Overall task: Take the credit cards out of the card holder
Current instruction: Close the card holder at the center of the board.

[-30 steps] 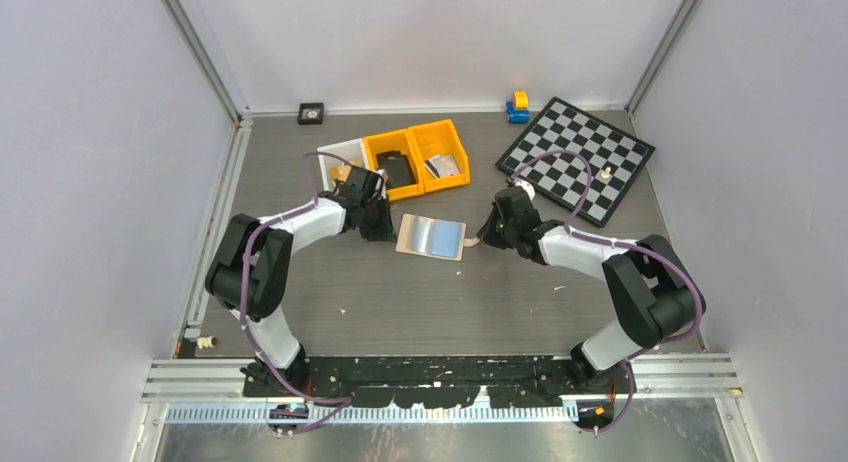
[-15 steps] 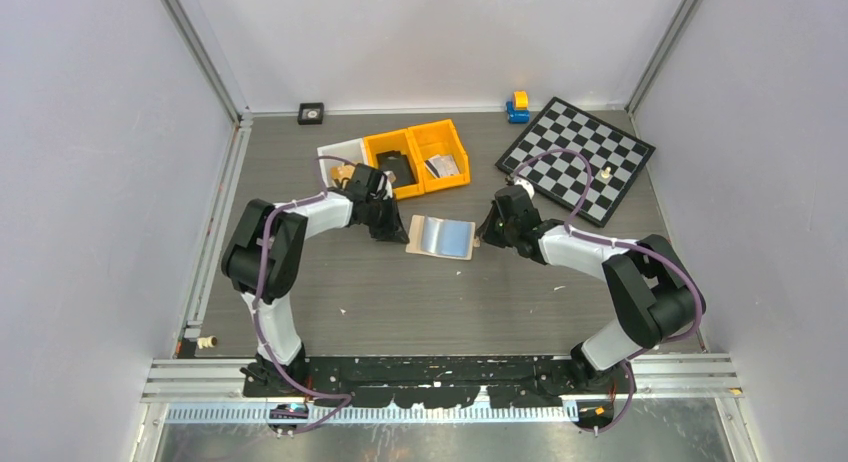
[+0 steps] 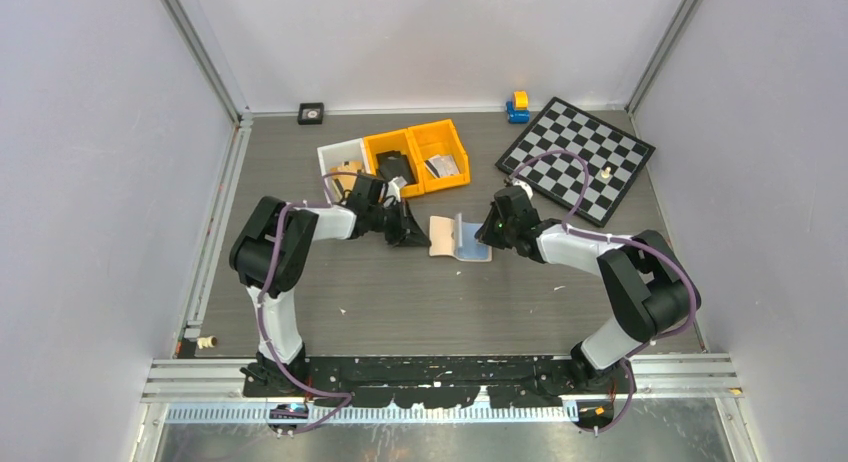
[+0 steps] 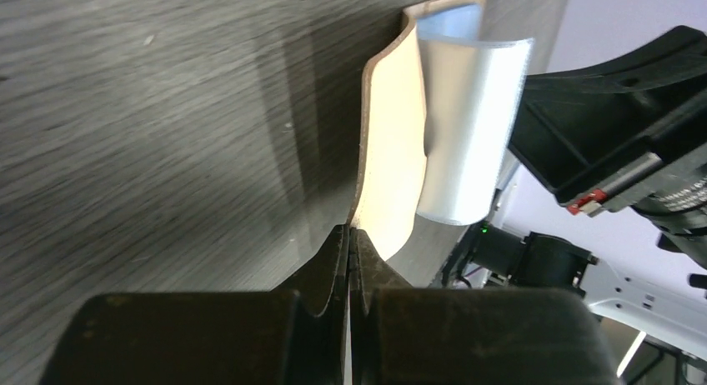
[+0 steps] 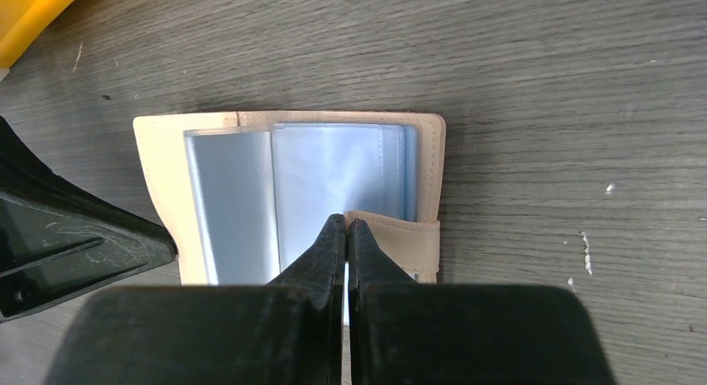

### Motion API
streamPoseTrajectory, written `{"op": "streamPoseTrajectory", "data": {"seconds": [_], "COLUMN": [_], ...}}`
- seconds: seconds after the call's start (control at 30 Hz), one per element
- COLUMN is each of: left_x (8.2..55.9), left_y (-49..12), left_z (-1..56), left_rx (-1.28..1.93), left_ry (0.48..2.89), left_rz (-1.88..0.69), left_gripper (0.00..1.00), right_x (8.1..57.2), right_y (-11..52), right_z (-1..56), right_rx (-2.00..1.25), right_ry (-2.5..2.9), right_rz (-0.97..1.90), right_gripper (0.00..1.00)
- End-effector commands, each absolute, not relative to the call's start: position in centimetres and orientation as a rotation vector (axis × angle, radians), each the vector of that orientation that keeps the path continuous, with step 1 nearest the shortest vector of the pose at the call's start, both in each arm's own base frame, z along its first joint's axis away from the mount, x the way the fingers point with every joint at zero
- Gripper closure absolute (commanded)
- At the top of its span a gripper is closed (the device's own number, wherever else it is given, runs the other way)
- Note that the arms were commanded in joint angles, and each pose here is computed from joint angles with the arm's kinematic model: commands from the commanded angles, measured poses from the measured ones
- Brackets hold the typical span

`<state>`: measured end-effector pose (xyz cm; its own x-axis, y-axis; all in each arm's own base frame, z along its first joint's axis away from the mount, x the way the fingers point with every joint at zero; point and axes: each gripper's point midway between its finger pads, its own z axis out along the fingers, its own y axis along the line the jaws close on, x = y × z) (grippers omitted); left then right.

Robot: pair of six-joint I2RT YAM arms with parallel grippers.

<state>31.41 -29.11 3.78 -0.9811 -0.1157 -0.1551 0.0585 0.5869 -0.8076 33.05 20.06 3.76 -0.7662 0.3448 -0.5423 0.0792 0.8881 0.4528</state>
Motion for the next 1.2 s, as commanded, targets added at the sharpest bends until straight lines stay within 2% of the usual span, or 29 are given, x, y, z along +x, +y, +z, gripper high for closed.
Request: {"op": "streamPoseTrajectory", "data": {"seconds": [0.0, 0.27, 0.63, 0.93, 1.17], "left_x": [31.6, 31.1, 30.2, 31.1, 31.5], "left_y": [-31.1, -32.6, -34.6, -35.3, -35.0], "left_z": [7.0, 7.1, 11.8, 8.7, 6.7], "left_rx": [0.052, 0.096, 0.245, 0.192, 0.174], "left_ry": [2.476, 2.437, 2.177, 2.244, 2.319], "left_rz": [-1.533, -1.63, -1.842, -1.815, -1.712], "left_gripper": [1.0, 1.0, 1.0, 1.0, 1.0], "right_x": [34.0, 33.6, 33.0, 33.6, 34.0], "right_y": [22.2, 24.0, 26.1, 23.4, 22.9], "right_z": [6.5, 6.9, 8.8, 8.3, 6.5], "right_rx": [0.262, 0.215, 0.17, 0.293, 0.353], "right_ry": [2.328, 2.312, 2.226, 2.237, 2.305], "right_rz": [0.683, 0.82, 1.019, 0.89, 0.894], "right_gripper": [0.99, 1.0, 0.99, 1.0, 1.0]}}
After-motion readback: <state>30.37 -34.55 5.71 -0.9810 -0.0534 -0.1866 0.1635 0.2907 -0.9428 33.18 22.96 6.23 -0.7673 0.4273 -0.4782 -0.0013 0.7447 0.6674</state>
